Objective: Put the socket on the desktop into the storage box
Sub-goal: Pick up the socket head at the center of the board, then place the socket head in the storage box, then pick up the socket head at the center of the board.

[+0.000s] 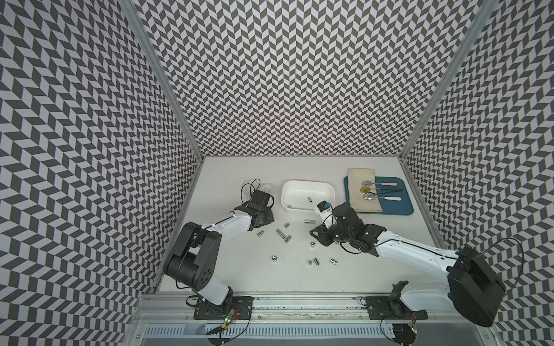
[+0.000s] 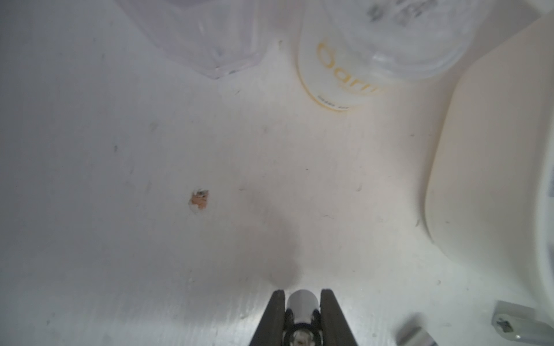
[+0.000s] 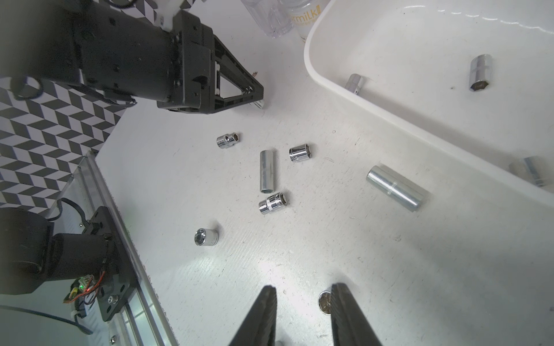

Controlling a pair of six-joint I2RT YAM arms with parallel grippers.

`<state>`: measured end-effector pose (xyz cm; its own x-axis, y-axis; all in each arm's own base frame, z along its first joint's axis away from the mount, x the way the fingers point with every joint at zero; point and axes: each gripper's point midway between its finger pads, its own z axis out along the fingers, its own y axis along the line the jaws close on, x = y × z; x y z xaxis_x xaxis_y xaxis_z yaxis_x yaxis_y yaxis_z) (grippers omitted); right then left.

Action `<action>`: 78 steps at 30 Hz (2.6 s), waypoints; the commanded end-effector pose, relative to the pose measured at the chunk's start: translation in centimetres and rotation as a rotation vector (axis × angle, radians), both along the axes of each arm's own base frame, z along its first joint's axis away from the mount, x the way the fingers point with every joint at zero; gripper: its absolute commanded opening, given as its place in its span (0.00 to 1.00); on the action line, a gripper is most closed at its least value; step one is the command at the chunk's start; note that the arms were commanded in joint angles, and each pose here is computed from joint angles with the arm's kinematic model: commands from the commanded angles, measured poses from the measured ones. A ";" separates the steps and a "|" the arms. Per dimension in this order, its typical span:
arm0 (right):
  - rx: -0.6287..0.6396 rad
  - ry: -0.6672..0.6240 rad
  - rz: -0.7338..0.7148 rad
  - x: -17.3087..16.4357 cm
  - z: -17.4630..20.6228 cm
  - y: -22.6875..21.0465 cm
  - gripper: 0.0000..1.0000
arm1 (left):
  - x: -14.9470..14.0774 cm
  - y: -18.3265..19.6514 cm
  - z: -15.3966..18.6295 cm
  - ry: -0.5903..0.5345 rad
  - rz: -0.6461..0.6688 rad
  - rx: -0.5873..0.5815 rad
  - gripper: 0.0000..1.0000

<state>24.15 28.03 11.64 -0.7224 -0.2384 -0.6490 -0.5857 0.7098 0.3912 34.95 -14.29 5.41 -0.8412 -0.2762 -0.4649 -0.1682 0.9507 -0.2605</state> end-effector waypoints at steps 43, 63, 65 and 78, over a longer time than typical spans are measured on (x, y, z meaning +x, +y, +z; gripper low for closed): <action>0.064 -0.060 -0.143 0.7 3.4 -2.6 0.35 | 11.8 -12.6 2.3 -0.076 -0.228 0.037 0.11; 0.063 -0.070 -0.178 1.0 3.8 -3.2 0.36 | 11.7 -12.5 3.1 -0.091 -0.228 0.045 0.36; 0.058 -0.070 -0.190 1.2 3.8 -3.4 0.37 | 11.5 -12.6 3.8 -0.103 -0.232 0.039 0.37; 0.011 -0.050 -0.277 2.6 3.8 -5.2 0.40 | 7.7 -12.4 8.7 -0.185 -0.279 -0.068 0.41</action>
<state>25.74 23.16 13.96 -0.7446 -0.0666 -0.6642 -0.4096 0.8313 0.3758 43.29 -26.06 12.19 -0.8121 -0.0772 -0.5784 0.1119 0.9522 -0.2842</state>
